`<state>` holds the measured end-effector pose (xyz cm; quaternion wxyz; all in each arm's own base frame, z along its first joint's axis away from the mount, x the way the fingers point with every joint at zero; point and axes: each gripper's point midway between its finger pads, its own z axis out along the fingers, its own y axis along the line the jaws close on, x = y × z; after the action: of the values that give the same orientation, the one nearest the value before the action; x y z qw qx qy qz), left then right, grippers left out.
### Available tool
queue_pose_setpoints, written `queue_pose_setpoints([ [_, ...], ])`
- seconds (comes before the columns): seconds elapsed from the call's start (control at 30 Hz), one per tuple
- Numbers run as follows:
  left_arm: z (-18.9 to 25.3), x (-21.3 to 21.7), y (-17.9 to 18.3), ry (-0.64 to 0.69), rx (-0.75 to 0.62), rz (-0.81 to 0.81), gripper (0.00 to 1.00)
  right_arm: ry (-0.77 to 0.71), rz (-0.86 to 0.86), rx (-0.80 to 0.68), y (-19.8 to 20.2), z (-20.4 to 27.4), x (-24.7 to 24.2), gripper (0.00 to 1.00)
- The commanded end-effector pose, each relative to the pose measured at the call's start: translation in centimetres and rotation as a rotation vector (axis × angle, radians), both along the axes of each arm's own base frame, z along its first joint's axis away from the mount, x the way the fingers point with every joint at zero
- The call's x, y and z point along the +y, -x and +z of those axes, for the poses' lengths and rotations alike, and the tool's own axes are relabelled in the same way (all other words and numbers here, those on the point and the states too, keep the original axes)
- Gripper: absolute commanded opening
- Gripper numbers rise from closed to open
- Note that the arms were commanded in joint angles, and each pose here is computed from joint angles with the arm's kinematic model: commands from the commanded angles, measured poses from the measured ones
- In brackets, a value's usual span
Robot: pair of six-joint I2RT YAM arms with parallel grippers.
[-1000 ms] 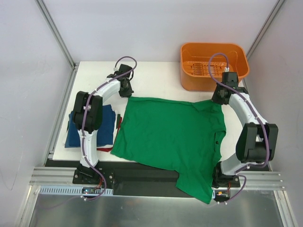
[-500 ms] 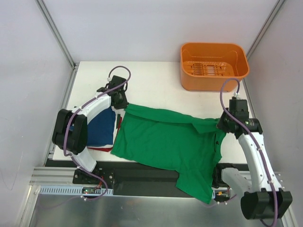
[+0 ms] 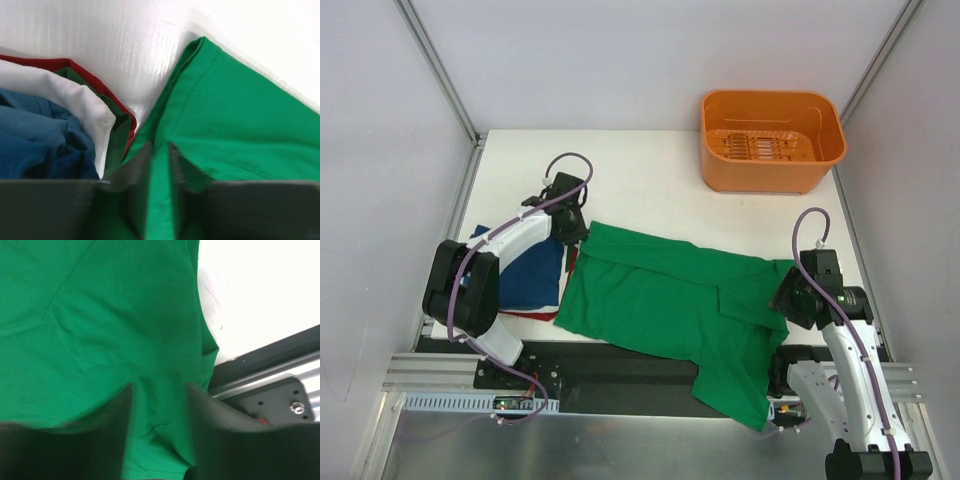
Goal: Fold and stack the t-shirts
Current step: Fold the flattened tshirt in 1/3 of the way
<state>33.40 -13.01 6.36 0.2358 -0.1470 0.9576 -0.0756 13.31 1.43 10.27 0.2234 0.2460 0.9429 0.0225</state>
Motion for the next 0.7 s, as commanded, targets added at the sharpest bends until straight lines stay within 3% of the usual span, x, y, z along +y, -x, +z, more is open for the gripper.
queue_pose_setpoints([
  [0.0,2.7,-0.2,0.0,0.007,-0.067,0.011,0.32,0.036,-0.019,0.02,0.9,0.4,-0.7,0.64],
  [0.03,3.2,-0.4,-0.1,0.012,-0.078,0.004,0.36,0.041,-0.013,0.01,0.7,0.8,-0.7,0.71],
  [0.07,3.6,-0.7,0.0,0.023,-0.086,-0.005,0.49,0.042,-0.008,-0.006,0.4,1.2,-0.7,0.82],
  [0.13,4.7,-1.8,0.1,0.055,-0.109,-0.023,0.57,0.05,-0.001,-0.053,-0.6,2.2,-0.8,0.93],
  [0.17,5.2,-2.4,0.1,0.066,-0.119,-0.037,0.67,0.056,0.0,-0.062,-0.9,2.4,-0.9,0.97],
  [0.27,6.3,-4.6,0.2,0.083,-0.142,-0.101,0.83,0.069,0.0,-0.075,-2.2,2.6,-1.1,0.97],
  [0.3,6.1,-5.5,0.4,0.096,-0.13,-0.129,0.99,0.059,0.008,-0.075,-3.0,2.5,-0.8,0.97],
  [0.5,3.4,-7.7,0.0,0.111,-0.039,-0.171,0.99,-0.044,0.104,-0.106,-7.4,0.1,1.8,0.97],
  [0.67,0.3,-8.7,-0.7,0.101,0.043,-0.18,0.99,0.006,0.135,-0.025,-10.2,-2.0,1.2,0.97],
])
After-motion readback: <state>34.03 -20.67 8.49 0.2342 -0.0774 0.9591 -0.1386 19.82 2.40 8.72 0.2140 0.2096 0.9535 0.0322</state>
